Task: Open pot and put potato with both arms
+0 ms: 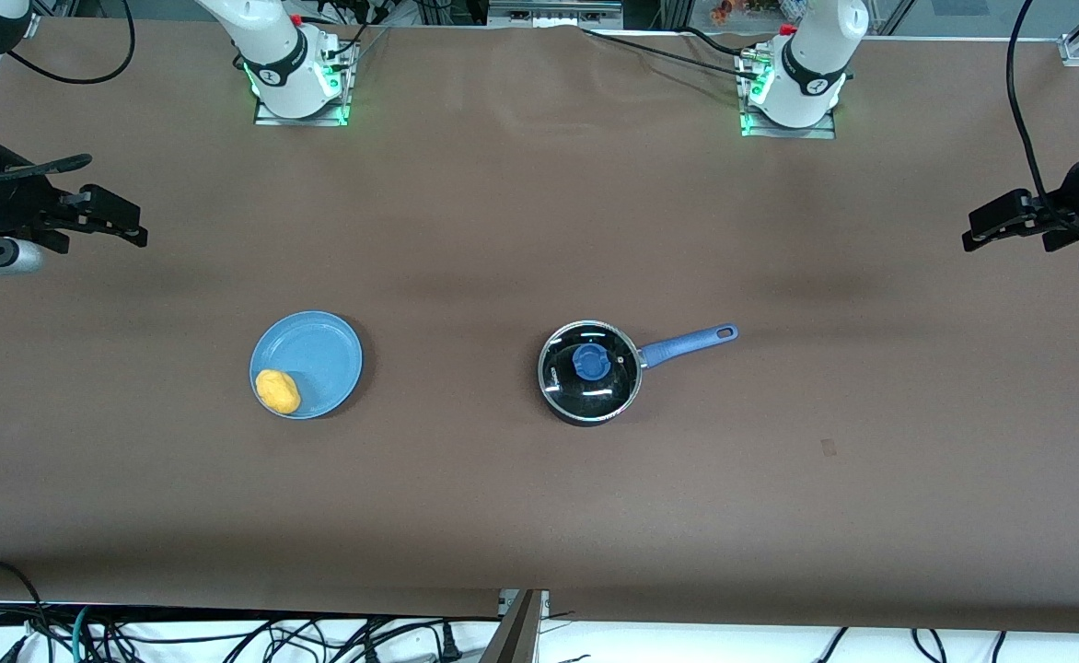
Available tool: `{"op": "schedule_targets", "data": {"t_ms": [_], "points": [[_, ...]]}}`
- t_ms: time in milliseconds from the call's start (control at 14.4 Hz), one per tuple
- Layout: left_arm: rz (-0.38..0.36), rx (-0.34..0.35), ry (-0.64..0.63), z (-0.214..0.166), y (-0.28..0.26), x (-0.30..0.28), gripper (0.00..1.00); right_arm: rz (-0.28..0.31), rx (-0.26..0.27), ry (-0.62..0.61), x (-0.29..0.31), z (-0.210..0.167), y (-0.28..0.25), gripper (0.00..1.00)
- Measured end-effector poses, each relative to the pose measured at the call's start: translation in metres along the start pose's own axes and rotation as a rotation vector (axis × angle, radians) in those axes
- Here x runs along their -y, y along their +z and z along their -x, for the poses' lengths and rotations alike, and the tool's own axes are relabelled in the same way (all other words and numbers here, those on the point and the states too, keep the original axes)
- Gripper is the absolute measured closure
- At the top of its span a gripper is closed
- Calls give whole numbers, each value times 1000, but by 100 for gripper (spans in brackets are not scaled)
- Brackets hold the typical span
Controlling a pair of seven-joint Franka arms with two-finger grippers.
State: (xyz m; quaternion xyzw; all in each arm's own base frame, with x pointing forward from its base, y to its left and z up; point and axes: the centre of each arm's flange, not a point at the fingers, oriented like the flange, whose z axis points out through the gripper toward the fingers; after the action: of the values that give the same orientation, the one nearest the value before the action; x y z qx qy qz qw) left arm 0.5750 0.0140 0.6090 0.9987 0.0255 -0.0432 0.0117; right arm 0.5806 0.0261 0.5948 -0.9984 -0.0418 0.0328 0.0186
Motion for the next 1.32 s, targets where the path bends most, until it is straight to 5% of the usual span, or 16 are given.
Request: {"op": "schedule_targets", "data": {"t_ms": [762, 1315], "points": [[-1, 28, 8, -4, 18, -8, 0, 0, 0, -4, 2, 0, 0, 0], [79, -60, -207, -60, 150, -223, 0, 15, 10, -12, 6, -1, 5, 0]]}}
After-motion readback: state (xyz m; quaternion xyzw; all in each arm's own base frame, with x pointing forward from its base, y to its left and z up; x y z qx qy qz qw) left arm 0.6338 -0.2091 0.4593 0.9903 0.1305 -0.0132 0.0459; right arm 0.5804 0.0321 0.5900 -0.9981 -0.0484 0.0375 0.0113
